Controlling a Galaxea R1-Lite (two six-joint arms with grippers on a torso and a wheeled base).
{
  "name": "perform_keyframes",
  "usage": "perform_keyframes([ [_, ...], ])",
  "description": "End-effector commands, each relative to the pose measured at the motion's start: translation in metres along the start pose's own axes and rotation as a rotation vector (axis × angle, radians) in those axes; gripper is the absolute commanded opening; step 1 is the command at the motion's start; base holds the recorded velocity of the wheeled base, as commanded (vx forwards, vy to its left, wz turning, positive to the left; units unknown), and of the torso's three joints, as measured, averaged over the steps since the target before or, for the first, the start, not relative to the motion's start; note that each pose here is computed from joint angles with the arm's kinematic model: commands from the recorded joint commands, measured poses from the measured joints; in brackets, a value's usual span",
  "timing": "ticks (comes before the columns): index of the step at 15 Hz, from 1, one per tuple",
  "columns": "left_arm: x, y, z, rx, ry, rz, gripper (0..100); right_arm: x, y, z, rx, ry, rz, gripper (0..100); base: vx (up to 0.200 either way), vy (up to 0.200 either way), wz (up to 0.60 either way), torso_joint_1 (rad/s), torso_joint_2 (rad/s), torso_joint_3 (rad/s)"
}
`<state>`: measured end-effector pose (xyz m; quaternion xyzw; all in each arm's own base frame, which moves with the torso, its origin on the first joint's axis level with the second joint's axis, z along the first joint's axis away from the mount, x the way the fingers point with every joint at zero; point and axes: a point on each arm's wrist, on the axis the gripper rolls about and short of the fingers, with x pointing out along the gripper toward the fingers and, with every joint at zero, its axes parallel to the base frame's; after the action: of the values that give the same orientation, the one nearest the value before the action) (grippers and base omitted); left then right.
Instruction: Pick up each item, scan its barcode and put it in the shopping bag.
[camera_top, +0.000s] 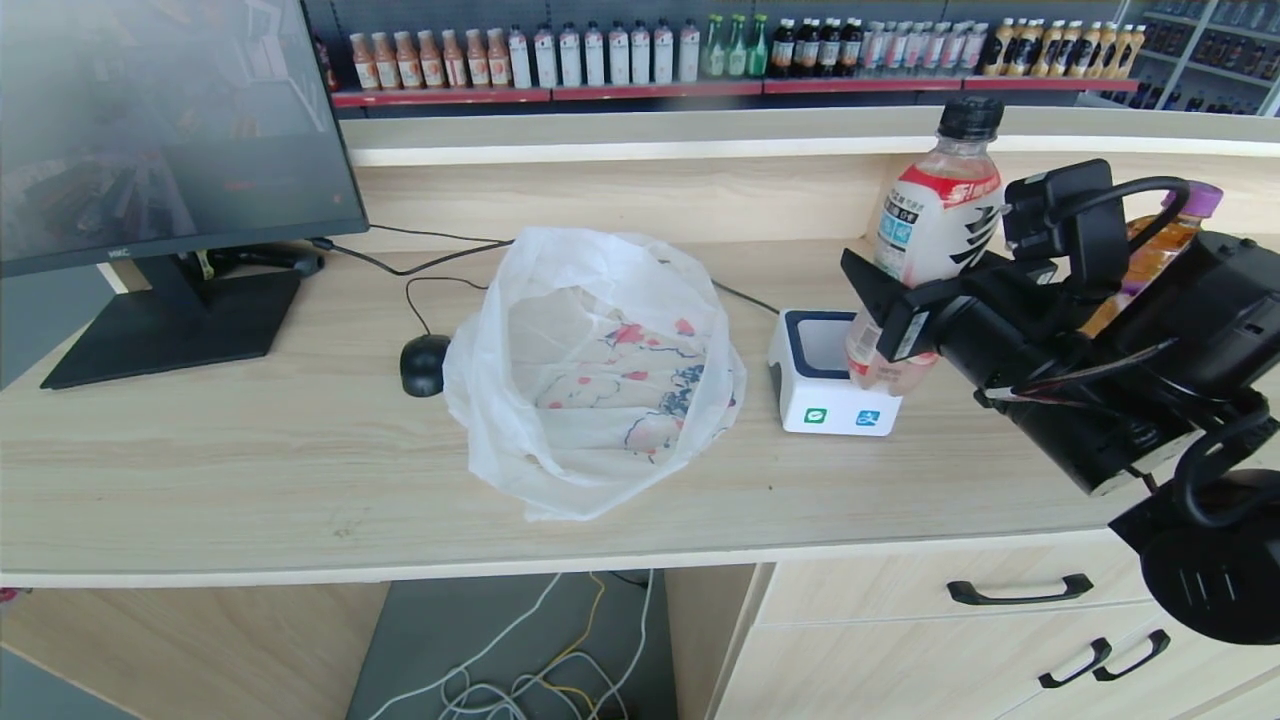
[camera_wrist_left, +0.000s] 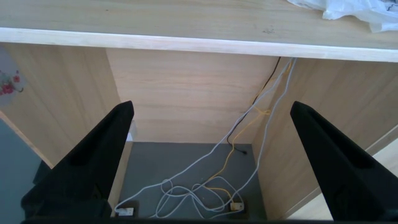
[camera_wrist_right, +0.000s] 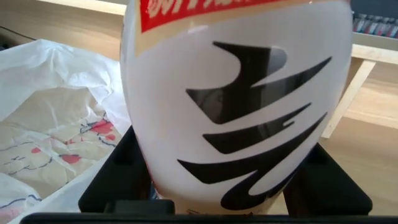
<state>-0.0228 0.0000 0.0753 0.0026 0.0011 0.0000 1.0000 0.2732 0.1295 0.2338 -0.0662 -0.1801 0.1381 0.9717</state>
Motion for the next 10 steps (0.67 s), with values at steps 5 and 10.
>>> perform_keyframes([
  [5,0.000,0.000,0.000,-0.004,0.001,0.002,100,-0.005,0.001,-0.004,0.002,0.012,0.005,0,0.000,0.200,0.00,0.000,0.00,0.002],
  [10,0.000,0.000,0.000,-0.005,-0.001,0.000,100,-0.008,0.002,-0.008,0.001,0.020,0.010,0,0.000,0.200,0.00,0.003,0.01,0.002],
])
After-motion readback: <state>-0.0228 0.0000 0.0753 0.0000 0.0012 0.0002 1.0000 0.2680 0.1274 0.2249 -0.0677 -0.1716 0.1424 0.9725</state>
